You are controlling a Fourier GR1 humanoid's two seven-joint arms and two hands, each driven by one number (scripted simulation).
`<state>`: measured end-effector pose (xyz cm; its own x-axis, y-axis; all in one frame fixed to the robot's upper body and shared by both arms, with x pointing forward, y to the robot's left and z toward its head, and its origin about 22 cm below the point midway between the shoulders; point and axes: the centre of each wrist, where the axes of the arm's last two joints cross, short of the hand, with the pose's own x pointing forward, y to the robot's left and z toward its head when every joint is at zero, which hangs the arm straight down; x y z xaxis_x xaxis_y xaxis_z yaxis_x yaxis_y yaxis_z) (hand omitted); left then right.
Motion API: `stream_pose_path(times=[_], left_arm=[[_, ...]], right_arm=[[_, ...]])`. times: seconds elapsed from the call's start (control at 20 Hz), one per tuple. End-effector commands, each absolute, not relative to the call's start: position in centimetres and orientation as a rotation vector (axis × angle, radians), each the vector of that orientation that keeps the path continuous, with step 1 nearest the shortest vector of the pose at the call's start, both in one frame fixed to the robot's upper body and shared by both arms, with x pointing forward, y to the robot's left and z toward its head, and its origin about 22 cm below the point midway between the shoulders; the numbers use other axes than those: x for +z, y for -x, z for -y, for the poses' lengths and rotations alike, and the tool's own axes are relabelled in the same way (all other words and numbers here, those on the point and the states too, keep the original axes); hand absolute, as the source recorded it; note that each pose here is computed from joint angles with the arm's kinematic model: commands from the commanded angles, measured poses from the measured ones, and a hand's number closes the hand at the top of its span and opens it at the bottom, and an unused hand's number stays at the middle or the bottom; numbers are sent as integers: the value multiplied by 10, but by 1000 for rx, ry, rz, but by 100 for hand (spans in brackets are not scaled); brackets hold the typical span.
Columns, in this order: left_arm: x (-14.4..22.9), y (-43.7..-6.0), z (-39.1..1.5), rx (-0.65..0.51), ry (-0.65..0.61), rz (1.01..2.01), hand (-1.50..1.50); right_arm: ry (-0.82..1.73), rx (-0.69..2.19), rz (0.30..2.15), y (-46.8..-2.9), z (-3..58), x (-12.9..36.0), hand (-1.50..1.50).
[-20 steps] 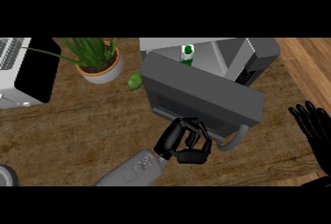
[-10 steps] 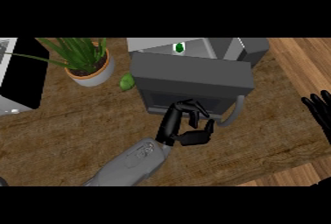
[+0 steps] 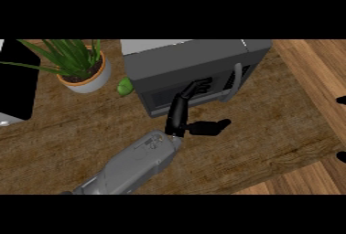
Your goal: Pick up the milk, place it into the microwave and close the microwave
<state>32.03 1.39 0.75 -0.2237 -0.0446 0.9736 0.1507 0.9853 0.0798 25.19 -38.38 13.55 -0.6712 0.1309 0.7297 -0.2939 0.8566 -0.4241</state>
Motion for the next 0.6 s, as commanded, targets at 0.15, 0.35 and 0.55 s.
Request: stream_pose_path(times=[0.15,0.35,0.55], left_arm=[[30,-339,-12,-33,54,1802,-150],[26,-337,-13,-14,37,1790,-150],[31,-339,-9,-7,51,1806,-150]], right_arm=[[66,778,2285,-259,388,169,150],[107,802,2286,-262,391,178,150],[130,816,2309,-268,389,187,150]])
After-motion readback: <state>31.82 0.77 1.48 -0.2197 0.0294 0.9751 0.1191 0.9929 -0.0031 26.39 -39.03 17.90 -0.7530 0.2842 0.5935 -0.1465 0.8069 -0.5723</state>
